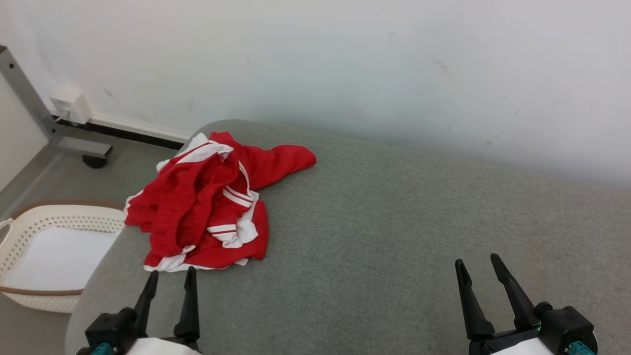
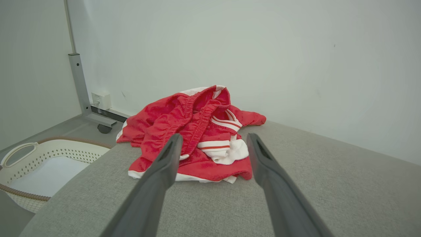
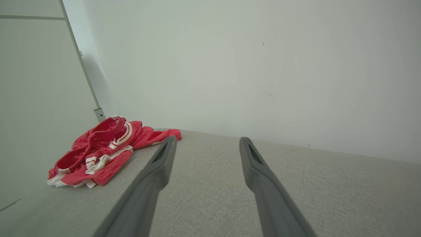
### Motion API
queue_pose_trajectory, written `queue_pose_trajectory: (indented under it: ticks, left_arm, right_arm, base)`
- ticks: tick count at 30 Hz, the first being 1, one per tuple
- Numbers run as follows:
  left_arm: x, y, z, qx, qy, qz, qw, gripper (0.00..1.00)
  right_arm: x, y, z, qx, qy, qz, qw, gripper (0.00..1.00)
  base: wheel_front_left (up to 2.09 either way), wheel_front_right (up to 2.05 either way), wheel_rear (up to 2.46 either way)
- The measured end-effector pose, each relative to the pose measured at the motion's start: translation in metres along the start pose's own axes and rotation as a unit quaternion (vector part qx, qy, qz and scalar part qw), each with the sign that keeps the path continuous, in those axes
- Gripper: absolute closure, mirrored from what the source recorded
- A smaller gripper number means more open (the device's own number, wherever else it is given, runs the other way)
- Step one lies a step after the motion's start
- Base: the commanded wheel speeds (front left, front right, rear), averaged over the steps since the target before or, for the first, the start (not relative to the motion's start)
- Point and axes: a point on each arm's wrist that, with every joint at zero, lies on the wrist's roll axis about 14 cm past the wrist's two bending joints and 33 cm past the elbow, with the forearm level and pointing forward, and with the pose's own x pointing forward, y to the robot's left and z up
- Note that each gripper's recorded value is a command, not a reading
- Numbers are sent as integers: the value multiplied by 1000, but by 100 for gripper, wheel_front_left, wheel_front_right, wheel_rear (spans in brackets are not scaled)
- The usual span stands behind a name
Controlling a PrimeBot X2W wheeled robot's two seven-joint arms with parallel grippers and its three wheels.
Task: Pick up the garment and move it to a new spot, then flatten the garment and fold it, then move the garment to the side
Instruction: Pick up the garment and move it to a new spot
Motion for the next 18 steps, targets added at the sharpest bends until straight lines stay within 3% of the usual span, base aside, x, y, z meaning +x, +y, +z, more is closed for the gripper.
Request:
queue_pose_trajectory:
  ticks: [8,18]
  left_arm:
    - [-17,29,4,5,-4,42,999,0]
    - [-10,31,-5,11,13,39,999,0]
  right_arm:
    - [12,33,-12,9,16,51,999,0]
    - [10,38,-15,10,21,58,998,0]
  base:
    - [0,0,0]
    - [0,0,0]
